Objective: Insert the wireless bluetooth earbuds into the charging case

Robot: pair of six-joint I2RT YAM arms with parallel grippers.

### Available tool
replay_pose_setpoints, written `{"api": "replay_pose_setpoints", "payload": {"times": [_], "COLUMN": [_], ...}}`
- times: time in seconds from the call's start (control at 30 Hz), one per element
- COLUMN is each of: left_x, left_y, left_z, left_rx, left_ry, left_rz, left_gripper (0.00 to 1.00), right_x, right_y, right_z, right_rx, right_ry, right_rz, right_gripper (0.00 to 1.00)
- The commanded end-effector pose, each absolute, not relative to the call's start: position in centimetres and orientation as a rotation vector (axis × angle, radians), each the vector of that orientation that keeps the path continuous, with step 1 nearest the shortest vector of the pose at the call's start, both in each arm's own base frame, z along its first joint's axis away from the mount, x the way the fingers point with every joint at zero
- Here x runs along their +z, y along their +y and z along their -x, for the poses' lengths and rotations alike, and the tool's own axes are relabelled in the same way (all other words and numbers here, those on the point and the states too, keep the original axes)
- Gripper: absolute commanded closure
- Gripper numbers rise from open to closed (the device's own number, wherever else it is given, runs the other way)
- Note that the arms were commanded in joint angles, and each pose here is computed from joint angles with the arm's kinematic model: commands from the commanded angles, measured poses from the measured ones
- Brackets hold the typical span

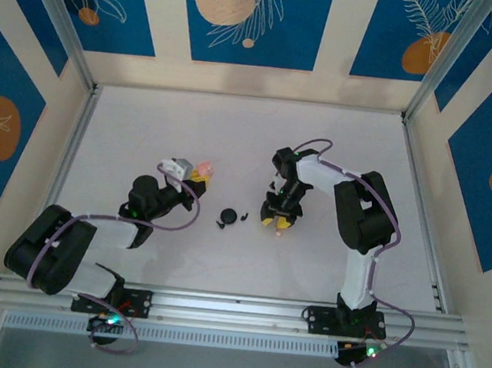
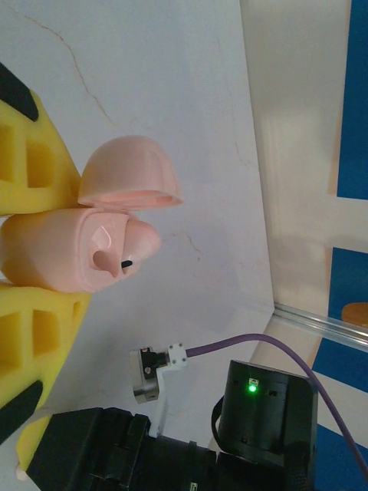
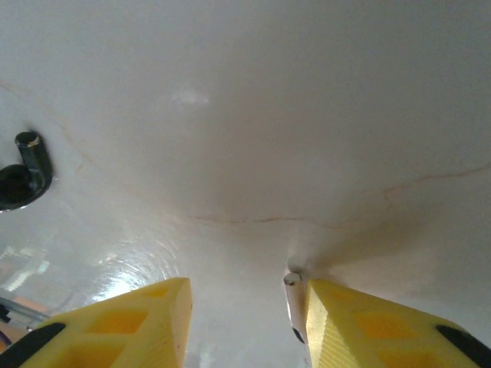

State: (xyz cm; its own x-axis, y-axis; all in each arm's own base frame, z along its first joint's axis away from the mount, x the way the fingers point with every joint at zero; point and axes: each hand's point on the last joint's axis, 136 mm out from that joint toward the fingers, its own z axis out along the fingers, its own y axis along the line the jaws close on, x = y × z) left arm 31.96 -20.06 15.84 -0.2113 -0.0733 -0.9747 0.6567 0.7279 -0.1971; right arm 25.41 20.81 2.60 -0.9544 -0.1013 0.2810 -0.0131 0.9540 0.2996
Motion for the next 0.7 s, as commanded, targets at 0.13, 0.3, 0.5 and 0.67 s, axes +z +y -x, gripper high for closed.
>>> {"api": "replay_pose_setpoints", "payload": {"times": [0.13, 0.3, 0.5, 0.67], "left_x": [15.9, 16.0, 15.9, 16.0], "left_y": [-19.9, -19.9, -19.9, -20.0], "left_z": [-31.7, -31.7, -31.5, -31.4], "left_rx": [-0.712, -0.713, -0.719, -0.723], "left_ry": [1.65, 1.648, 1.651, 1.647], "left_rz": [-0.485, -0.486, -0.49, -0.493], "left_gripper": [0.89, 0.89, 0.9, 0.9], "right_x": [2.6, 3.0, 3.2, 4.7], "right_y": [21.9, 22.7, 22.6, 22.3], "right_z": [-24.1, -23.5, -21.9, -21.4], "right_rx": [-0.493, -0.51, -0.493, -0.49], "right_ry": [-2.748, -2.73, -2.693, -2.72], "right_rz": [-0.11, -0.171, -0.205, -0.218], "right_gripper": [0.6, 0.63, 0.66, 0.65]}}
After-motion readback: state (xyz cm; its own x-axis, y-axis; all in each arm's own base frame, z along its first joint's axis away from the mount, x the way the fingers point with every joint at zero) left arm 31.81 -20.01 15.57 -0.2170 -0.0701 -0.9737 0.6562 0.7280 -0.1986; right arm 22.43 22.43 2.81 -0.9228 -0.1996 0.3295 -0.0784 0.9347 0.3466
